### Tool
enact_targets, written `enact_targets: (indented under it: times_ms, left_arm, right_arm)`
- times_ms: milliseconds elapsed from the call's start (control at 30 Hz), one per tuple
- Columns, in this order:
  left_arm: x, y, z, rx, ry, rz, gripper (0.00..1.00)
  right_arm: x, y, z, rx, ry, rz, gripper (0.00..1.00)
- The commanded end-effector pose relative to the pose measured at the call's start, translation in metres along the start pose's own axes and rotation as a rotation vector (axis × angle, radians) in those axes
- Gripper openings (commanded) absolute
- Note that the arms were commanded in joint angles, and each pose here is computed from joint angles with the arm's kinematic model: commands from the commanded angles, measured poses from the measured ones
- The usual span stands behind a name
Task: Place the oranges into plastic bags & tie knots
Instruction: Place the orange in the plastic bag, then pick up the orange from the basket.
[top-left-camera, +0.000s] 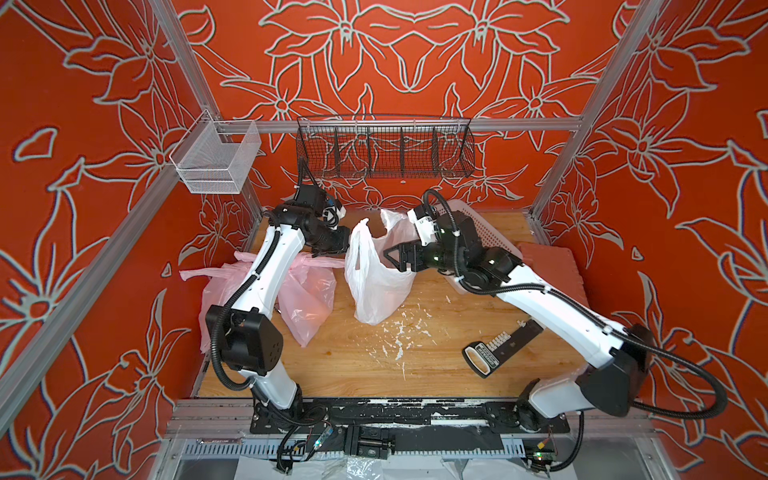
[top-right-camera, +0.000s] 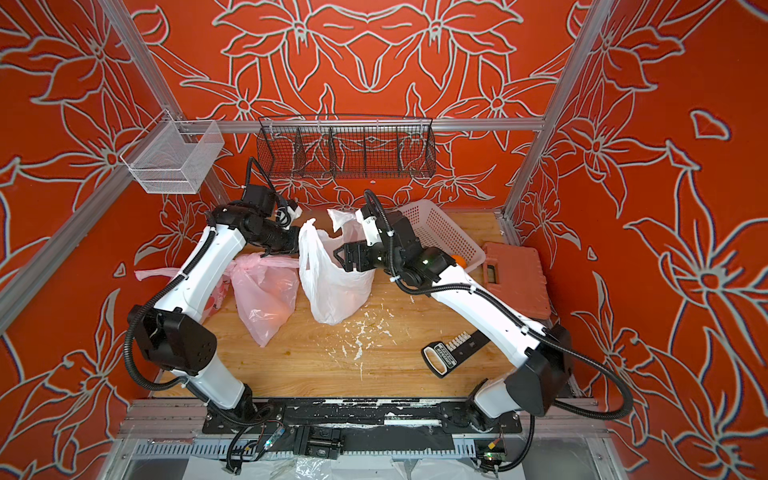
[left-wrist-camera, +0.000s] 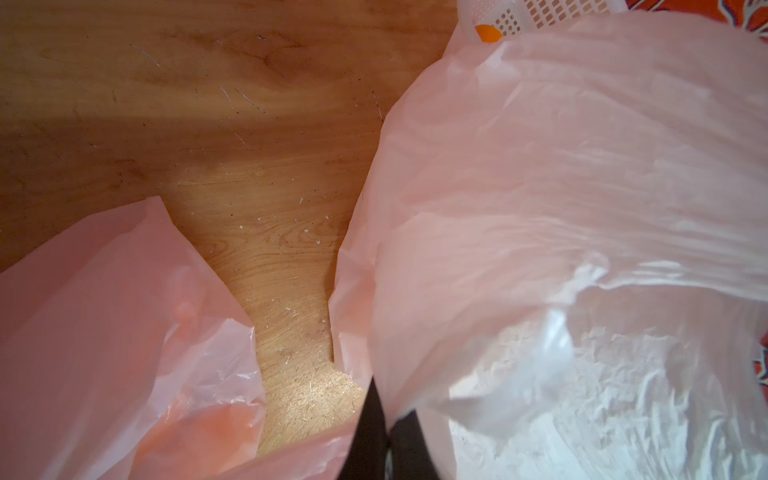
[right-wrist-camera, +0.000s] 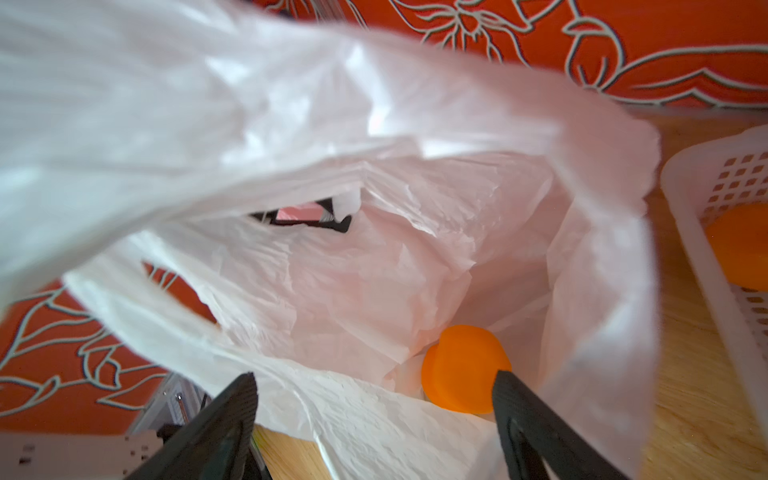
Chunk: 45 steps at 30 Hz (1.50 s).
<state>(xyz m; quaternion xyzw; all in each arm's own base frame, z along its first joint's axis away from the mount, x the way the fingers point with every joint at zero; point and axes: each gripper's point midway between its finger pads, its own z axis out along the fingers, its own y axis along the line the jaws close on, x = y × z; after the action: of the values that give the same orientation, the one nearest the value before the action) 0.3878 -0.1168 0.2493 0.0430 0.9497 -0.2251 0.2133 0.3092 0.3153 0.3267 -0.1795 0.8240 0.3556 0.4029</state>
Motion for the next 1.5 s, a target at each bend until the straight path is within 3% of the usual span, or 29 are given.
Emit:
enact_targets:
  times_ms: [0,100,233,367,467,767,933,1200,1467]
  left_arm:
    - [0.001,-0.003,-0.008,0.004,-0.017,0.013,0.0]
    - [0.001,-0.003,-0.007,0.004,-0.016,0.011,0.0]
    - [0.0,-0.002,-0.006,0.002,-0.015,0.006,0.0]
    - [0.0,-0.005,-0.007,0.01,-0.015,0.008,0.0]
    - [0.0,-0.008,-0.009,0.013,-0.018,0.03,0.0]
    - [0.002,-0.01,-0.013,0.0,-0.022,0.054,0.0]
    - [0.004,-0.014,-0.012,0.002,-0.015,0.063,0.0]
    - [0.004,-0.012,-0.013,-0.01,-0.008,0.066,0.0]
    - [0.006,-0.011,-0.011,-0.013,-0.004,0.066,0.0]
  right_arm:
    - [0.001,0.0,-0.038,0.026,-0.06,-0.158,0.91]
    - [-0.007,-0.018,-0.075,0.136,-0.197,-0.164,0.91]
    - [-0.007,-0.088,-0.108,0.455,-0.343,-0.015,0.91]
    - [0.011,-0.163,-0.099,0.633,-0.259,0.232,0.91]
    - [0.028,-0.213,-0.069,0.697,-0.082,0.391,0.87]
    - [0.029,-0.306,0.06,0.558,0.106,0.584,0.87]
    - [0.02,-0.336,0.118,0.474,0.112,0.607,0.91]
    - [0.023,-0.358,0.161,0.448,0.157,0.653,0.89]
    - [0.047,-0.371,0.173,0.491,0.23,0.692,0.81]
